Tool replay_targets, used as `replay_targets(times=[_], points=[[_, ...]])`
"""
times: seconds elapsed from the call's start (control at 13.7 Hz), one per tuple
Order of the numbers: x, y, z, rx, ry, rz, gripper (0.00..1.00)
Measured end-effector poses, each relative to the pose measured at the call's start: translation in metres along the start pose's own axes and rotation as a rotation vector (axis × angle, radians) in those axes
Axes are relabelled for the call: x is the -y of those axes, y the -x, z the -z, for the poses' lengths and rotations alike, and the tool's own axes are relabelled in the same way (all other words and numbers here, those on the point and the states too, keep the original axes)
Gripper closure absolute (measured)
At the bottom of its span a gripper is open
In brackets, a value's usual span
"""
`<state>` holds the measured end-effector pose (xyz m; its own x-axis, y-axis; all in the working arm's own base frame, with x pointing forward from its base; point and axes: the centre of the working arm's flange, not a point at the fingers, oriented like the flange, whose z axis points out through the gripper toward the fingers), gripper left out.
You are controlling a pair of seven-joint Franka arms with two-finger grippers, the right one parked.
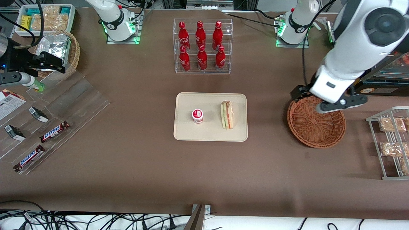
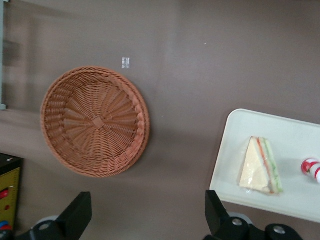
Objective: Place sandwich from basket to tray
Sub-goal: 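Open the left gripper and withdraw it back over the basket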
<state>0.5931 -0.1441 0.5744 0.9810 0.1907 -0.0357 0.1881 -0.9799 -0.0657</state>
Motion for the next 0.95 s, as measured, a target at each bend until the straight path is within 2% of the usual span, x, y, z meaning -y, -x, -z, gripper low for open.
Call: replay_targets(times=[0.22,0.37,0.51,0.66,0.95], points=[[0.056,-0.004,0.019,0.018,0.034,-0.052,0.00],[0.085,-0.005,0.027,0.017,0.034,-0.082,0.00],[0.106,-0.002,0.032,0.014,0.051,-0.105,0.00],[0.123,0.000,0.034,0.014,0.068,-0.147,0.00],[0.123,0.003,0.033,0.016,0.069,-0.215,0.00]])
